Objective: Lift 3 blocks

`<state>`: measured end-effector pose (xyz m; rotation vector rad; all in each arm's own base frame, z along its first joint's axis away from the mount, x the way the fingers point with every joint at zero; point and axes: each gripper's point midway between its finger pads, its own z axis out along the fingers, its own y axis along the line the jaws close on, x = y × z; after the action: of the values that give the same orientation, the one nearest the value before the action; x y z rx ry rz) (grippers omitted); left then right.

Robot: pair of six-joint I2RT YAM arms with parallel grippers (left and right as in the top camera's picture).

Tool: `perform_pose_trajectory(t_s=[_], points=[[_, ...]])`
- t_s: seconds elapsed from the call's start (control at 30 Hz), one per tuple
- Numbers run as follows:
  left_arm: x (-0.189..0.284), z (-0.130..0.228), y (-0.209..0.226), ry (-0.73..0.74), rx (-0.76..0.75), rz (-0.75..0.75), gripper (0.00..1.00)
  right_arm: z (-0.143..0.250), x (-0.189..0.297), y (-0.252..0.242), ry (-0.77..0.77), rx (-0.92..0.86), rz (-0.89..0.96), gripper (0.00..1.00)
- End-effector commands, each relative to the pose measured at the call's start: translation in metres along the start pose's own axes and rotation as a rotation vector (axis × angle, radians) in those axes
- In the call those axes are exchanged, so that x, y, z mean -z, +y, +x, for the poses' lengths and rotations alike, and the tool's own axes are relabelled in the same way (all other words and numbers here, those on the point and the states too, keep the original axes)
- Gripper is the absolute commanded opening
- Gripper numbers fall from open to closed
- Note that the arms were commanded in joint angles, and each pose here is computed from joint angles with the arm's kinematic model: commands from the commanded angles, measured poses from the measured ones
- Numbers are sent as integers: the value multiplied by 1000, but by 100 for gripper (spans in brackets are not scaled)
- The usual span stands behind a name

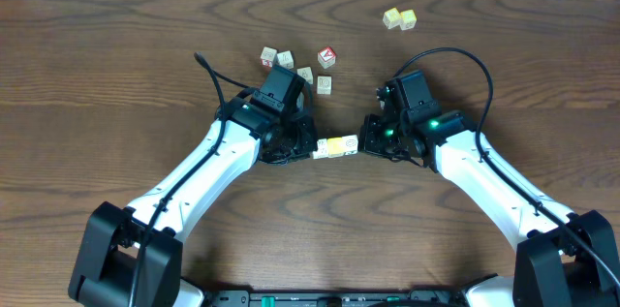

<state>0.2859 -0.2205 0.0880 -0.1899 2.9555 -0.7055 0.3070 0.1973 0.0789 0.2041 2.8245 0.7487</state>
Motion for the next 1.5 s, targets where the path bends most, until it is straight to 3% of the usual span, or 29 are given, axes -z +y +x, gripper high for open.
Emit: perform_pose_trajectory(t_s=[0.0,1.47], points=[[9,12,-37,57,-41,152,7,23,14,52,109,55,-227,1],[21,5,-56,34,-60,214,7,28,26,44,94,40,-174,1]])
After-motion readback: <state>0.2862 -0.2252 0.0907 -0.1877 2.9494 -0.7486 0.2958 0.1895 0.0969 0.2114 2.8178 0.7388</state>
